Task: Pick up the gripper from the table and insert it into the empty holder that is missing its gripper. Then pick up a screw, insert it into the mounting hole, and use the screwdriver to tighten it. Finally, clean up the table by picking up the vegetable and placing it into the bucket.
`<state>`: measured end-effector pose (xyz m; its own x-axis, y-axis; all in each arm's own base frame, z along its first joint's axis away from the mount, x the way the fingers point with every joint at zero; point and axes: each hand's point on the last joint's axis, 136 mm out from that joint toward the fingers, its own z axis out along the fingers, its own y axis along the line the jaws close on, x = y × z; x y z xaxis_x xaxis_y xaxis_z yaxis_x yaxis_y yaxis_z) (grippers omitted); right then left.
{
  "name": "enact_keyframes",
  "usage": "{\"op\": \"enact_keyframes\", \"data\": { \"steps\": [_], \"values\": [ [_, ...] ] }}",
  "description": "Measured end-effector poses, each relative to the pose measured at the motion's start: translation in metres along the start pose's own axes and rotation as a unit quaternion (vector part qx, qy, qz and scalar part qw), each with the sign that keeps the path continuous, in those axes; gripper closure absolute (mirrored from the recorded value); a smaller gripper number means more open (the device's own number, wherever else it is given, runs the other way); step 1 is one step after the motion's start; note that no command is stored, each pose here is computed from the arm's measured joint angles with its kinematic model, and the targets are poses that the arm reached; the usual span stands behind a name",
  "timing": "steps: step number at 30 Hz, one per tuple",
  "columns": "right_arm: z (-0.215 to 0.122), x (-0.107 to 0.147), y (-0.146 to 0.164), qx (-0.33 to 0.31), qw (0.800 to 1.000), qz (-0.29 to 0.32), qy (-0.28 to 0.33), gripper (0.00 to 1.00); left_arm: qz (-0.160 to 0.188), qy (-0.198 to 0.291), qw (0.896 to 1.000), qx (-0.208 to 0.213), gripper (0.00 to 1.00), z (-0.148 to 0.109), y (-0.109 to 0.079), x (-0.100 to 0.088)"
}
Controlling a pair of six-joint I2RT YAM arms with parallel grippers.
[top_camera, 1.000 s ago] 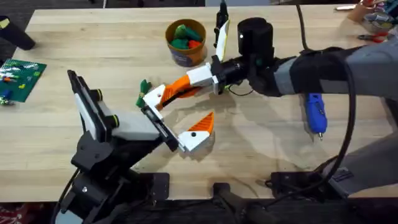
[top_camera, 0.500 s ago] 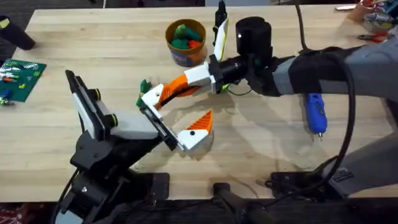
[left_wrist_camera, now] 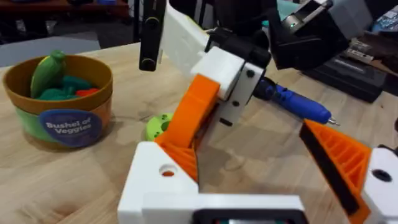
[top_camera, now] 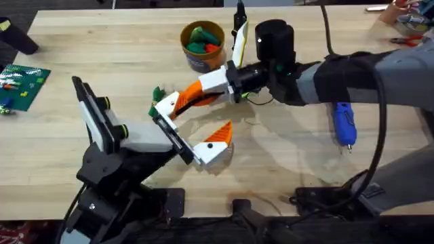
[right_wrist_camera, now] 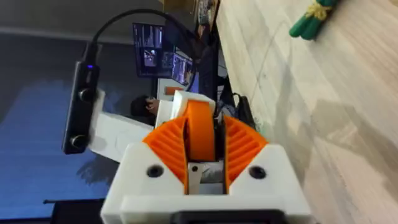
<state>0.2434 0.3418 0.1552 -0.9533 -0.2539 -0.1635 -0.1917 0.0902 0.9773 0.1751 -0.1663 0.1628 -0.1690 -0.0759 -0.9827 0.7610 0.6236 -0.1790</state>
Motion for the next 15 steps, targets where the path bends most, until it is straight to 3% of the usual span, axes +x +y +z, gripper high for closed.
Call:
{"op": "enact_keyframes", "data": {
  "steps": [4,15],
  "values": [
    [0.0037,0.001,-0.0008,0.004,1.0,0.001,-0.001,0.58,0.002,0.003,1.0,0.021,0.017,0.0001,-0.0078,0.0012],
    [0.0037,0.0005,-0.0075,0.01,1.0,0.012,-0.003,0.228,0.014,0.0,1.0,0.022,0.017,-0.0002,-0.008,-0.0003]
  ]
}}
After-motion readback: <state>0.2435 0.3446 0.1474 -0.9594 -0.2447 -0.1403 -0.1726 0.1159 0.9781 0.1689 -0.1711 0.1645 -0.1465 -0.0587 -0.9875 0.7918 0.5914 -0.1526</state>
